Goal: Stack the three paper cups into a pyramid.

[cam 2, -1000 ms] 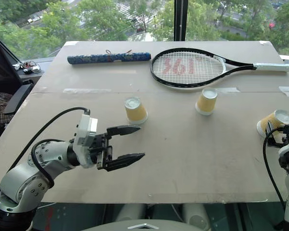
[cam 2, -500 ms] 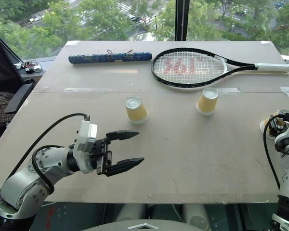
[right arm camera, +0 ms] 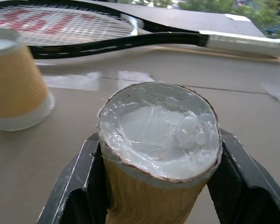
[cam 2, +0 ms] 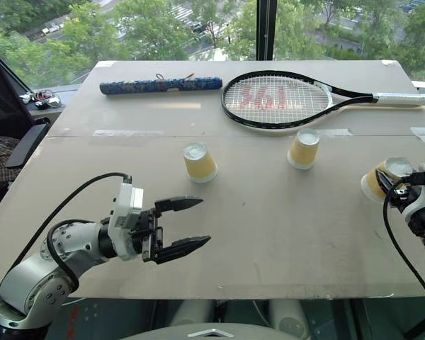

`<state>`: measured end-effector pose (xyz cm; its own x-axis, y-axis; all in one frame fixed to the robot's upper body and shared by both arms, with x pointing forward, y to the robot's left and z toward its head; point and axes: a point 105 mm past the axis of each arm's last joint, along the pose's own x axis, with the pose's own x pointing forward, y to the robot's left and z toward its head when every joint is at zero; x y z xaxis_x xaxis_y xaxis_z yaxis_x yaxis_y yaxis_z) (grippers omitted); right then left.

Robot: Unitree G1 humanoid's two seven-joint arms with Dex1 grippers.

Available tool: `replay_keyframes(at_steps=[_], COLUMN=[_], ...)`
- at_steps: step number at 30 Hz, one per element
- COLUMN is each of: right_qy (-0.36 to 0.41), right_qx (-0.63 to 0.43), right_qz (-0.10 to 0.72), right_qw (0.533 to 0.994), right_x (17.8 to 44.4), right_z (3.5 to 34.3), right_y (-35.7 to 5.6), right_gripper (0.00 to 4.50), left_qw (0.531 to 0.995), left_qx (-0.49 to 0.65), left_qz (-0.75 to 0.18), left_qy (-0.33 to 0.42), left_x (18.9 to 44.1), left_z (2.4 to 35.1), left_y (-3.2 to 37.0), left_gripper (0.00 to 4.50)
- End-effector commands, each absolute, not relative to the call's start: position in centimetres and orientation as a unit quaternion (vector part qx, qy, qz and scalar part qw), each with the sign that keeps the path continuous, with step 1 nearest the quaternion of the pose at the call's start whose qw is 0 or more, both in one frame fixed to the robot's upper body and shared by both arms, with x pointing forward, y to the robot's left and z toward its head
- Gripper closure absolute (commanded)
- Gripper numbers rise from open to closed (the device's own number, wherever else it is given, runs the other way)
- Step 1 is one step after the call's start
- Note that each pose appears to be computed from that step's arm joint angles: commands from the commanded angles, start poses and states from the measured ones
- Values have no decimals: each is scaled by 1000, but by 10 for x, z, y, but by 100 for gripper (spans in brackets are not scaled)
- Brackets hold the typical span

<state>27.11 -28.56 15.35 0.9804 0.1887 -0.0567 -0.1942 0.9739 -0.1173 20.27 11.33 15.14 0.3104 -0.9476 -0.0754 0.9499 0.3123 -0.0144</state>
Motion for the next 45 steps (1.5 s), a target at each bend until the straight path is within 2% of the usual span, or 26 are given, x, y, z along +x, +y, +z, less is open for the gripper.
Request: replay_keyframes(at_steps=[1, 7, 17, 21, 26, 31, 35, 39, 45], right_qy=[5, 16, 19, 30, 27, 0, -26, -52, -54], right_qx=[-71, -82, -91, -105, -114, -113, -101, -119, -152], right_qz=[188, 246, 260, 277, 294, 305, 332, 343, 303], right_qw=[980, 966, 961, 955, 949, 946, 938, 930, 939], right_x=[264, 259, 268, 267, 262, 254, 240, 228, 223], right_z=[163, 155, 138, 123, 115, 130, 150, 172, 179], right_y=[-248, -224, -223, -218, -216, -217, -209, -205, -215], right_gripper=[245, 245, 245, 245, 9, 4, 4, 4, 4], left_qw=[812, 824, 835, 842, 847, 848, 848, 836, 829], left_qx=[35, 26, 21, 21, 20, 15, 9, 9, 11], left_qz=[-582, -566, -549, -538, -530, -529, -529, -548, -559], left_qy=[18, 23, 33, 31, 32, 36, 36, 32, 24], left_x=[200, 197, 192, 194, 196, 199, 212, 236, 264], left_z=[160, 162, 166, 167, 167, 165, 164, 161, 158], left_y=[113, 116, 113, 115, 116, 116, 112, 92, 68], left_gripper=[0, 0, 0, 0, 0, 0, 0, 0, 0])
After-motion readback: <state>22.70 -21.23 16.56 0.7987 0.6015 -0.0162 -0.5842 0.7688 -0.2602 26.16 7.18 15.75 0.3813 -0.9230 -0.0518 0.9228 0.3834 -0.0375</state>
